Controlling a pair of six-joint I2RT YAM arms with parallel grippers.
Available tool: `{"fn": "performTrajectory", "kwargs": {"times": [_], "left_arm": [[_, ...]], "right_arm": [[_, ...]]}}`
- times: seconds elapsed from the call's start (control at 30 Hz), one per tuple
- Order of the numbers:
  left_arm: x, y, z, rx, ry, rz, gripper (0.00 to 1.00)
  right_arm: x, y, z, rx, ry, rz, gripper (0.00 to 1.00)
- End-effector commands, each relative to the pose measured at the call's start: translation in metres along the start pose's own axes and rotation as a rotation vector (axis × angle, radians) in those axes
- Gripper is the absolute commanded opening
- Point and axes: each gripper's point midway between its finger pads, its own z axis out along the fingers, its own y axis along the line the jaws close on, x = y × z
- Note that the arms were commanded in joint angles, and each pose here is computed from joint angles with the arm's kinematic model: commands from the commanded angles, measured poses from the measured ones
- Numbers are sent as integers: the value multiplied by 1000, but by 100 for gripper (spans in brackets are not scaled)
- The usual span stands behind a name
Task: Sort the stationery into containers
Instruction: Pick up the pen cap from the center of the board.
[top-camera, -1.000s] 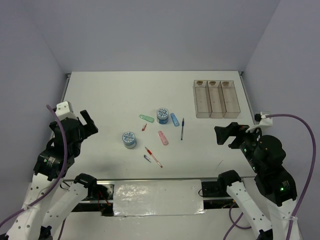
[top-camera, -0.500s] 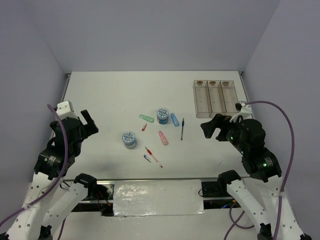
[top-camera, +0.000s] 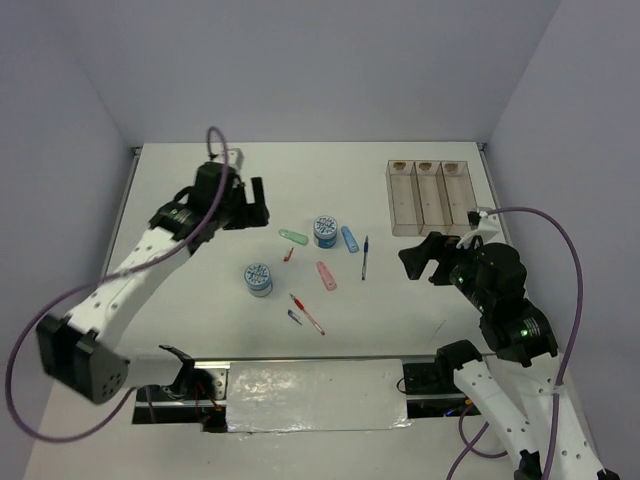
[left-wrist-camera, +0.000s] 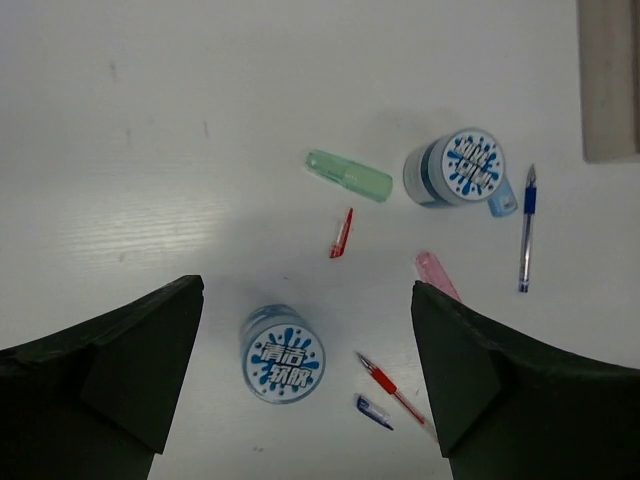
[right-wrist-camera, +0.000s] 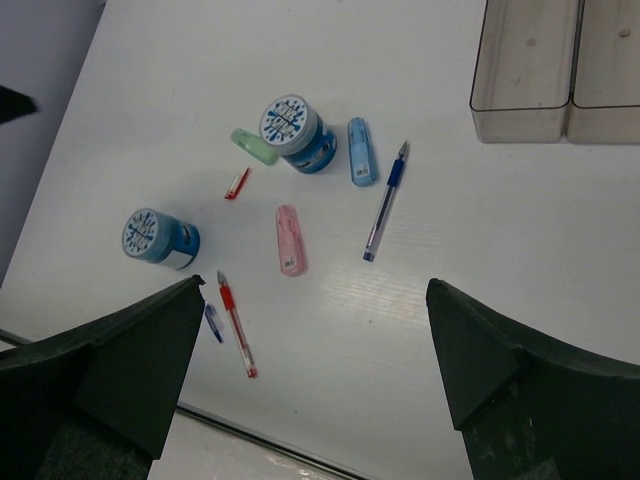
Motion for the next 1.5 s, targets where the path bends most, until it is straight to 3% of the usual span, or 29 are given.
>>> {"fn": "performTrajectory", "kwargs": {"times": [0.0,0.4,0.53,0.97,1.17,1.47], "left_arm": [[27,-28,47,41,139,36,96],[94,-53,124,0,287,154,91],[124,-44,142,-82,341,216,89],[152,-31,163,-116,373,241,85],[165,-28,164,-107,401,255,77],[186,-20,171,-112,438,269,73]], "right_arm": [[-6,5,-3,-23,-30,-22,100],[-18,8,-26,-30,-82,-62,100],[-17,1,-26,-5,-112,-55,100],[-14,6,-27,-41,-107,-59,100],[-11,7,-20,-48,-88,-58,100],[-8,7,-18,-55,-85,-60,100]]}}
